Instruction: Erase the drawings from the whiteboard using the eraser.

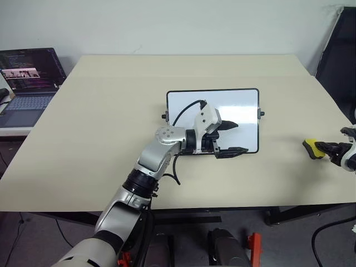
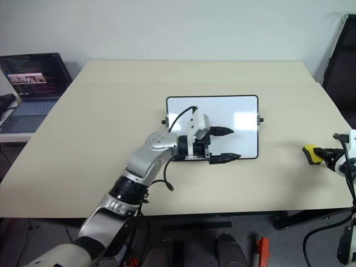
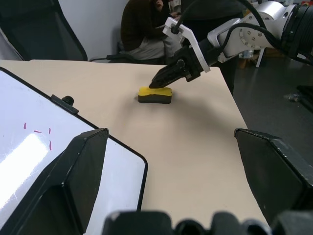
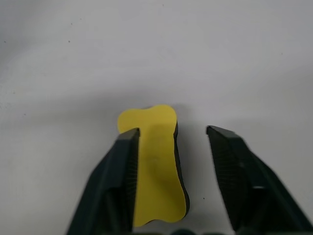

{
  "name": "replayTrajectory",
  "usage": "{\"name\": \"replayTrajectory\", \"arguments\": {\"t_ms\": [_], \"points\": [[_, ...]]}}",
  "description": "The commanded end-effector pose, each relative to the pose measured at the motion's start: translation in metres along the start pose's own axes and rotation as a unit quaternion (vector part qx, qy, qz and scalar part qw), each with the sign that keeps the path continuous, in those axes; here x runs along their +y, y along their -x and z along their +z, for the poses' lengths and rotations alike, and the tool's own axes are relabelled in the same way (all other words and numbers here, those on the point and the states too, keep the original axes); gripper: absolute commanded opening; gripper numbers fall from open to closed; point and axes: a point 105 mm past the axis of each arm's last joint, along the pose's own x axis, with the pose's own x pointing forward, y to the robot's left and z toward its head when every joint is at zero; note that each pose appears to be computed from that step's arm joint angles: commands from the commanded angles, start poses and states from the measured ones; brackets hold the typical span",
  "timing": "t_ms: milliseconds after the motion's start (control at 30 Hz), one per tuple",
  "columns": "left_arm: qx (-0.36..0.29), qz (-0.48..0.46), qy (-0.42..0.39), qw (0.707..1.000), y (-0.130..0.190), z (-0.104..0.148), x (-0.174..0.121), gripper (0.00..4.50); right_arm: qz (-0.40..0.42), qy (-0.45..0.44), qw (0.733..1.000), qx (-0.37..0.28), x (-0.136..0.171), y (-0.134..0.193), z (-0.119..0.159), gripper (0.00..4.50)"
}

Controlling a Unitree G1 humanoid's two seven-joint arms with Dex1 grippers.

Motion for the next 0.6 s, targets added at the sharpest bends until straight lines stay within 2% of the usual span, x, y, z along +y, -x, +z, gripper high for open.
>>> {"name": "replayTrajectory", "arguments": {"t_ms": [33, 67, 267, 600], "points": [[-0.017, 0.000, -0.015, 1.000, 0.001, 0.010, 0.000, 4.50, -0.003, -0.004, 0.999, -0.041, -0.005, 0.011, 0.025, 3.76], [-0.016, -0.001, -0.015, 1.000, 0.001, 0.010, 0.000, 4.50, 0.002, -0.004, 0.999, -0.039, -0.004, 0.010, 0.024, 4.12], [-0.014, 0.002, -0.014, 1.000, 0.003, 0.009, 0.001, 4.50, 0.040, 0.015, 0.999, -0.007, 0.015, 0.000, 0.004, 4.12], [-0.008, 0.008, -0.013, 1.000, 0.007, 0.007, 0.002, 4.50, 0.032, 0.009, 0.999, -0.004, 0.019, -0.012, -0.012, 4.12]]}}
